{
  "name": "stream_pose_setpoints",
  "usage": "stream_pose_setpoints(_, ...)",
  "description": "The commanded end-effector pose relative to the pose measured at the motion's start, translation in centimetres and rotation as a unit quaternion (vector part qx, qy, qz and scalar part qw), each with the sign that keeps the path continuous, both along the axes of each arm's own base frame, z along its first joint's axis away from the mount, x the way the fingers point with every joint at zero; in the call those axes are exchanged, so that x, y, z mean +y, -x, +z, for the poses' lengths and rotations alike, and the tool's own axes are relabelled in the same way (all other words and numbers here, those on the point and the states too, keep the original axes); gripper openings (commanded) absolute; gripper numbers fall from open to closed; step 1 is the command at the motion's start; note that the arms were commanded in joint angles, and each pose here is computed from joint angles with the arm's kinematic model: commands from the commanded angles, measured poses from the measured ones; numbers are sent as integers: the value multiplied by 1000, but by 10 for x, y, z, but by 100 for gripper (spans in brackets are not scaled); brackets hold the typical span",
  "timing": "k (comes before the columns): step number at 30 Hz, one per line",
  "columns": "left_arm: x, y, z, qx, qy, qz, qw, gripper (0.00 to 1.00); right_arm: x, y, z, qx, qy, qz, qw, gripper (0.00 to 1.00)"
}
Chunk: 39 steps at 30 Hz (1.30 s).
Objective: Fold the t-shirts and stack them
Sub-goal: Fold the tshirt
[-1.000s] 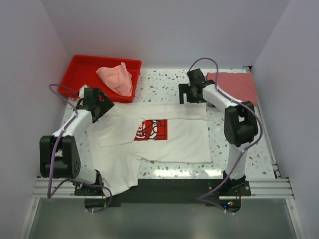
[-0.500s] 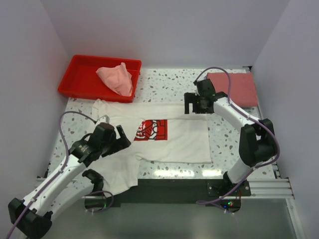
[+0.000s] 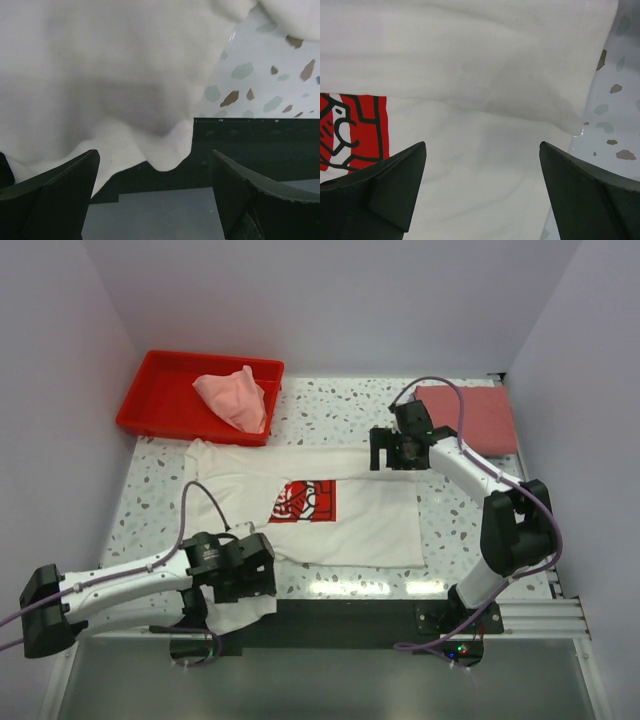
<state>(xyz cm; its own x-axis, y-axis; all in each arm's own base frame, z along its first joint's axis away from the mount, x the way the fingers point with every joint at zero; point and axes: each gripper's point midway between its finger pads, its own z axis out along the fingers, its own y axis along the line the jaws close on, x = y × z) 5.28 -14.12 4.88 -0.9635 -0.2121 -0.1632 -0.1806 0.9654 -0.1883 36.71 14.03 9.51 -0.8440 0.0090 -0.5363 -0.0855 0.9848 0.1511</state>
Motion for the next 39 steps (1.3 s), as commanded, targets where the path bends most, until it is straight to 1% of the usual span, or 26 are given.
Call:
stream_pose_setpoints(1,0,20,5,26,-35,30,999,93,-2,-3,11,-19,-2,-3,1000,99)
stream_pose_setpoints(2,3,28,2,31,-62,14,997,92,-2,-2,10,-16,-2,-3,1000,99)
stream_pose_setpoints(3,11,32,2,36,-90,15,995,91,-2,-3,10,-18,-2,-4,1000,99)
stream_pose_setpoints(5,13,35,2,34,-117,15,992,88,-3,-3,6,-13,0,-3,1000,99)
stream_pose_setpoints(6,14,35,1,34,-123,16,992,84,-3,-2,5,-11,3,-2,1000,99)
stream_pose_setpoints(7,15,33,-2,31,-128,21,991,76,-3,-2,4,-11,5,-2,1000,99)
stream_pose_setpoints(9,13,32,-9,28,-128,24,991,69,-5,-1,2,-8,11,-4,1000,99)
stream_pose_setpoints(10,16,32,-13,27,-133,25,990,67,-6,-1,1,-7,11,-5,1000,99)
stream_pose_setpoints(12,20,31,-19,24,-145,37,988,67,-6,0,0,-7,11,-5,1000,99)
stream_pose_setpoints(15,17,31,-29,25,-132,53,990,67,-6,1,-1,-4,12,-3,1000,99)
stream_pose_setpoints(16,20,28,-28,17,-140,57,988,64,-6,1,-2,-3,11,-3,1000,99)
stream_pose_setpoints(19,18,24,-26,8,-145,60,988,63,-7,1,-2,-2,12,-4,1000,99)
stream_pose_setpoints(23,19,23,-31,10,-176,51,983,63,-7,2,-2,-2,13,-6,1000,99)
stream_pose_setpoints(25,16,23,-31,13,-176,50,983,59,-9,2,-1,-3,17,-7,1000,99)
stream_pose_setpoints(27,10,22,-33,12,-164,52,985,53,-9,1,0,-5,17,-9,1000,99)
stream_pose_setpoints(28,8,23,-36,16,-156,48,986,47,-9,2,0,-5,17,-9,1000,99)
stream_pose_setpoints(29,4,24,-38,17,-140,48,989,43,-10,2,1,-5,17,-9,1000,99)
stream_pose_setpoints(30,1,25,-42,19,-129,48,990,33,-10,2,1,-5,19,-13,1000,99)
stream_pose_setpoints(32,3,27,-42,24,-125,58,990,20,-13,6,3,-5,19,-22,1000,99)
stream_pose_setpoints(33,11,29,-39,26,-140,63,988,9,-16,7,4,-7,24,-29,999,99)
stream_pose_setpoints(36,10,24,-31,13,-132,73,988,0,-23,18,11,-8,23,-54,998,99)
stream_pose_setpoints(39,11,14,-19,-14,-136,72,988,0,-33,38,18,-5,16,-93,996,99)
